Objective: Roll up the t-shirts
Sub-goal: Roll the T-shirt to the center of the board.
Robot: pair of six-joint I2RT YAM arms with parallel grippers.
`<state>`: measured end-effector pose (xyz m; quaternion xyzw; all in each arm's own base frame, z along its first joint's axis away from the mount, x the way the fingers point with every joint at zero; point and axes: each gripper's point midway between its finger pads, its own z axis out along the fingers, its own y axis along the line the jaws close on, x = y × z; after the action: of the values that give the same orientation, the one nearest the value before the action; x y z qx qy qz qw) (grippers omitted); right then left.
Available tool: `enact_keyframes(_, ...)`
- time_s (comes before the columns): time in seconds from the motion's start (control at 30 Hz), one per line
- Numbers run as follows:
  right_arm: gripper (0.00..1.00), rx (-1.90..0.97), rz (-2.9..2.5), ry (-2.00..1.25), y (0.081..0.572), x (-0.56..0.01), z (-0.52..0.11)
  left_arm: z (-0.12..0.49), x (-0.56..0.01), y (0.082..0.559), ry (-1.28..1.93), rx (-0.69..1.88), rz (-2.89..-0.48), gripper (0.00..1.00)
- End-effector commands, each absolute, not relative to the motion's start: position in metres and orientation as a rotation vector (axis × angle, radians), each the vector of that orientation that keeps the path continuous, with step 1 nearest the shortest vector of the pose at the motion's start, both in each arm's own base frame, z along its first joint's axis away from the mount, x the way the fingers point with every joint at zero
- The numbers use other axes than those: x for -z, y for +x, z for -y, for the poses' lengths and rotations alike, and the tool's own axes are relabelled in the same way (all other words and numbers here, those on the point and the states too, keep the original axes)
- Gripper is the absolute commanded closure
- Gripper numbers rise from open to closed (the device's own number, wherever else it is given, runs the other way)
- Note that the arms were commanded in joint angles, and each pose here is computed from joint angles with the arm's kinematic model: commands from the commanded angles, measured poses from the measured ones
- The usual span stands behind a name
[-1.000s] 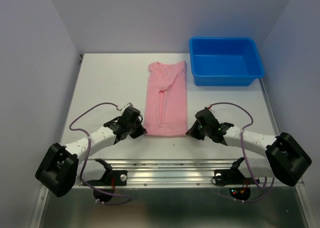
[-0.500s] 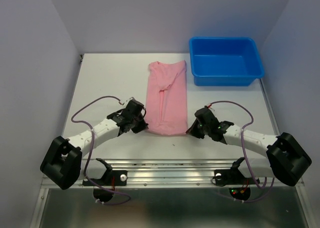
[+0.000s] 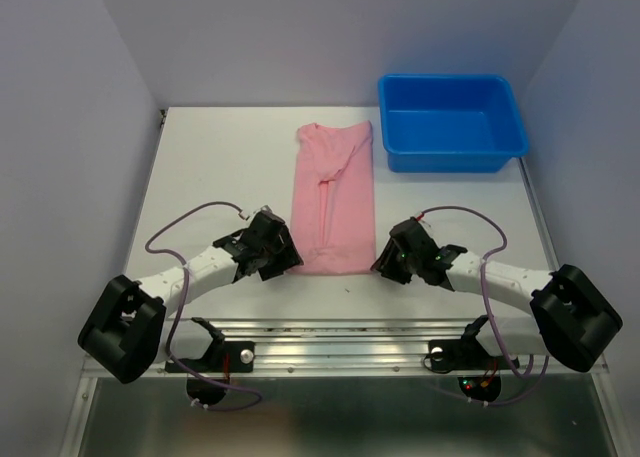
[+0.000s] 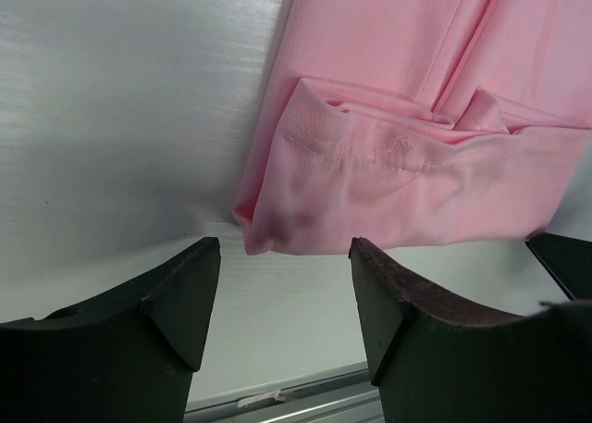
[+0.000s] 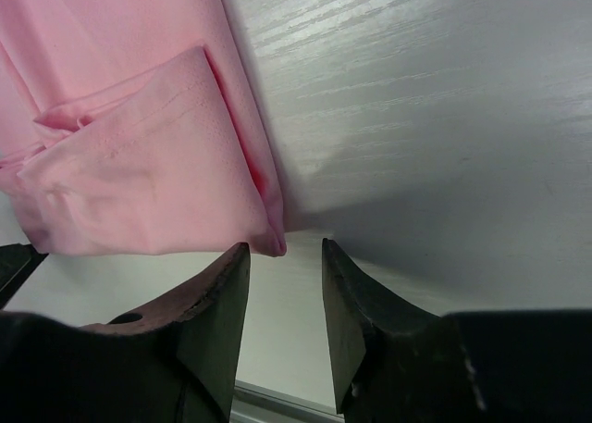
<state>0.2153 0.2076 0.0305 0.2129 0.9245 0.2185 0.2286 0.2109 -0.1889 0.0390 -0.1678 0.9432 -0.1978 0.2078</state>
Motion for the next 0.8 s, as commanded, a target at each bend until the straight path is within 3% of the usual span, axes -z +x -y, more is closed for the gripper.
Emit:
enact_keyframes(0.0,0.58,-0.582,-2.515,0.595,0.221,-0.033,-0.203,0.181,-0.040,0.212,-0.470,0.518,-2.590,0.31)
enact_keyframes(0.23,0.61,-0.601,-2.523,0.592,0.220,-0.030,-0.206,0.182,-0.029,0.207,-0.499,0.535,-2.604,0.46)
enact_keyframes(0.37,0.65,-0.627,-2.523,0.585,0.222,-0.029,-0.211,0.186,-0.025,0.203,-0.497,0.570,-2.624,0.49)
enact_keyframes(0.57,0.79,-0.625,-2.534,0.589,0.222,-0.025,-0.213,0.186,-0.020,0.201,-0.504,0.576,-2.626,0.52)
enact_keyframes(0.67,0.90,-0.627,-2.530,0.591,0.223,-0.025,-0.213,0.187,-0.020,0.202,-0.503,0.583,-2.621,0.64)
enact_keyframes(0.77,0.99,-0.634,-2.516,0.597,0.224,-0.030,-0.212,0.188,-0.022,0.205,-0.497,0.582,-2.614,1.00)
